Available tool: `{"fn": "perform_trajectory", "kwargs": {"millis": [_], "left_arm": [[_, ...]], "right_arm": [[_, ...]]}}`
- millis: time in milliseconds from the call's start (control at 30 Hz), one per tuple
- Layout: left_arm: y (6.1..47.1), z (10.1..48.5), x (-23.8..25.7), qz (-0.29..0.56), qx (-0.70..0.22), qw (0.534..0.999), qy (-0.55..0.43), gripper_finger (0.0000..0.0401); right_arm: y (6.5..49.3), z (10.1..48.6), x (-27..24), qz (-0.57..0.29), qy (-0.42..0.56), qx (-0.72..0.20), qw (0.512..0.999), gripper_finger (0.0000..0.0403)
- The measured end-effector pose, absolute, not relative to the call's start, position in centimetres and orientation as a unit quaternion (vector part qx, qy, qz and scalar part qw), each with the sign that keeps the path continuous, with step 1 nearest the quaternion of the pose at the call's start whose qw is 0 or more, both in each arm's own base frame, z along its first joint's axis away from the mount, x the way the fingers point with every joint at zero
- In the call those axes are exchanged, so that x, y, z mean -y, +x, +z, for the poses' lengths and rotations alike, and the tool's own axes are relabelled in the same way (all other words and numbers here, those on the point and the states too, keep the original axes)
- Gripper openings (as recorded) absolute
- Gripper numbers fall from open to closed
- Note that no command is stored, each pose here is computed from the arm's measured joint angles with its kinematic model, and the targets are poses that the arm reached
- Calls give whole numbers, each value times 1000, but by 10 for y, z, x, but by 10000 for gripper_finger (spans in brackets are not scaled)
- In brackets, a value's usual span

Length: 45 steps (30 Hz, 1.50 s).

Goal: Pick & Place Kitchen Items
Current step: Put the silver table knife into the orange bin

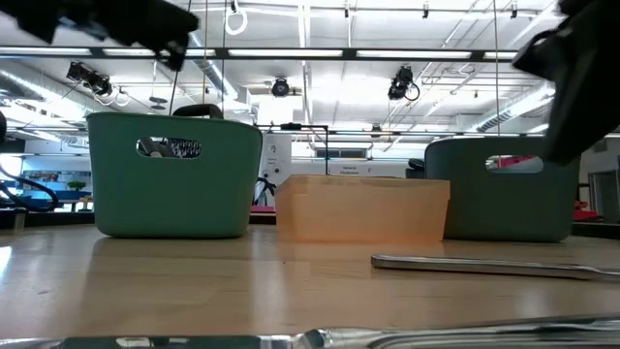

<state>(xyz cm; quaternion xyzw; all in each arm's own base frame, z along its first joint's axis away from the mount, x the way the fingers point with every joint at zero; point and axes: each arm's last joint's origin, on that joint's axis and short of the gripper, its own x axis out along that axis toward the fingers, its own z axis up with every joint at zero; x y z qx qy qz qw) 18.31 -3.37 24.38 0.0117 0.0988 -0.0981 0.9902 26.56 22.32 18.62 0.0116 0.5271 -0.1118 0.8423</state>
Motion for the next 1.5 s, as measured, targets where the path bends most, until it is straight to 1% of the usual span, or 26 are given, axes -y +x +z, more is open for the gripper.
{"fn": "perform_trajectory", "kwargs": {"millis": [100, 200, 300, 433, 567, 733, 933, 1033, 1100, 1200, 1367, 1500], "left_arm": [[218, 253, 47, -114, -128, 985, 29, 7], [253, 256, 60, -127, -168, 976, 46, 7], [286, 252, 71, -131, -223, 965, 51, 7], [325, 244, 89, -136, -259, 956, 39, 13], [360, 228, 109, -149, -281, 947, 45, 45], [393, 207, 128, -158, -309, 937, 52, 108], [416, 177, 134, -154, -361, 918, 59, 184], [419, 168, 133, -155, -388, 906, 60, 211], [421, 164, 134, -160, -390, 905, 58, 224], [421, 160, 135, -167, -397, 901, 56, 232], [421, 160, 134, -170, -395, 901, 60, 231], [421, 159, 134, -173, -396, 900, 67, 228]], "right_arm": [[255, 189, -230, -114, 21, -529, 841, 7], [246, 184, -234, -110, 39, -551, 827, 8], [237, 174, -236, -116, 51, -559, 819, 8], [228, 166, -246, -101, 71, -544, 830, 8], [223, 157, -252, -81, 94, -527, 841, 8], [216, 149, -250, -102, 89, -516, 846, 8], [205, 141, -250, -112, 106, -537, 829, 8], [198, 141, -252, -121, 105, -543, 825, 9], [193, 140, -253, -124, 111, -552, 817, 9], [187, 140, -255, -130, 118, -565, 806, 9], [181, 139, -253, -150, 114, -579, 793, 9], [182, 139, -253, -153, 111, -574, 797, 9]]}}
